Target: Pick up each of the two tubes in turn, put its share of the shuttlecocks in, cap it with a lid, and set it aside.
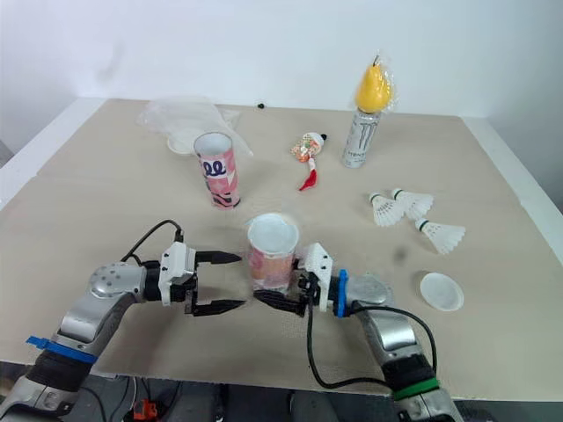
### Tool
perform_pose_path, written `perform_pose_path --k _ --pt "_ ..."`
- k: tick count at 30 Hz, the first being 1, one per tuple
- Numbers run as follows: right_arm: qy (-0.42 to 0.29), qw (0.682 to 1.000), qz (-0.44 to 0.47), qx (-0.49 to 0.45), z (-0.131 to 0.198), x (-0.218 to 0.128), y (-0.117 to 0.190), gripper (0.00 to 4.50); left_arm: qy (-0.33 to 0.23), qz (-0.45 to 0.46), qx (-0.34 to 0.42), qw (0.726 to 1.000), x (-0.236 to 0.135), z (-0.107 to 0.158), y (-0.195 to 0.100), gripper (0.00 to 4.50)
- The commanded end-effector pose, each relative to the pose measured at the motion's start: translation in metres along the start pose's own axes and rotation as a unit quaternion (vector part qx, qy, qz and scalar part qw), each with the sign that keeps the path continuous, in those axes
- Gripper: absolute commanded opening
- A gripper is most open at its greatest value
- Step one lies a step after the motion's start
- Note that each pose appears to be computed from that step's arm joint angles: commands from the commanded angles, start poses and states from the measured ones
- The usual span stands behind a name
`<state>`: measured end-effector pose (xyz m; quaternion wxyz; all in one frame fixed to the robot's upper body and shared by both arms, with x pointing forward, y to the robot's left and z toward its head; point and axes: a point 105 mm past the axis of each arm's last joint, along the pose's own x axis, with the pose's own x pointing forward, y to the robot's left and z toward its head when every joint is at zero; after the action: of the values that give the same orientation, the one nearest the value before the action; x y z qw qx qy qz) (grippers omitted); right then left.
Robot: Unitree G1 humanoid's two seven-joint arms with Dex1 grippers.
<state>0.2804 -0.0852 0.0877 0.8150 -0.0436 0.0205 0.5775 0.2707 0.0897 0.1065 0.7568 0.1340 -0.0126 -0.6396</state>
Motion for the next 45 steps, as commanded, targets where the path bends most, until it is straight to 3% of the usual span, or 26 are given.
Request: perform_pose_path --k 1,6,9,15,20,27,38,45 --pt "-0.032 0.998 -0.04 -0.021 0.024 -0.018 -0.004 3.91 -0.017 -0.01 0.028 0.999 0.005 0.015 0.001 4.5" --pt "-0.073 0.983 -0.169 -0.028 0.048 -0.058 -0.015 3.91 -0.034 -0.035 0.032 0.998 0.015 0.023 -0.001 4.5" --pt "-0.106 0.954 -0.279 -0.036 0.066 -0.09 -0.029 3.91 -0.039 -0.056 0.034 0.997 0.02 0.025 -0.004 4.5" --pt "-0.153 0.831 -0.531 -0.065 0.093 -0.189 -0.059 3.91 -0.043 -0.084 0.038 0.995 0.028 0.027 -0.008 4.5" --pt "-0.127 0.727 -0.673 -0.035 0.073 -0.275 -0.065 3.91 -0.048 -0.087 0.038 0.994 0.032 0.029 -0.01 4.5" --pt "-0.08 0.687 -0.722 0.012 0.037 -0.325 -0.07 3.91 -0.06 -0.077 0.038 0.995 0.035 0.034 -0.011 4.5" --pt "-0.018 0.688 -0.721 0.08 -0.014 -0.339 -0.089 3.91 -0.062 -0.061 0.03 0.996 0.035 0.035 -0.015 4.5" --pt "-0.018 0.679 -0.729 0.09 -0.025 -0.343 -0.094 3.91 -0.059 -0.055 0.028 0.996 0.034 0.035 -0.016 4.5"
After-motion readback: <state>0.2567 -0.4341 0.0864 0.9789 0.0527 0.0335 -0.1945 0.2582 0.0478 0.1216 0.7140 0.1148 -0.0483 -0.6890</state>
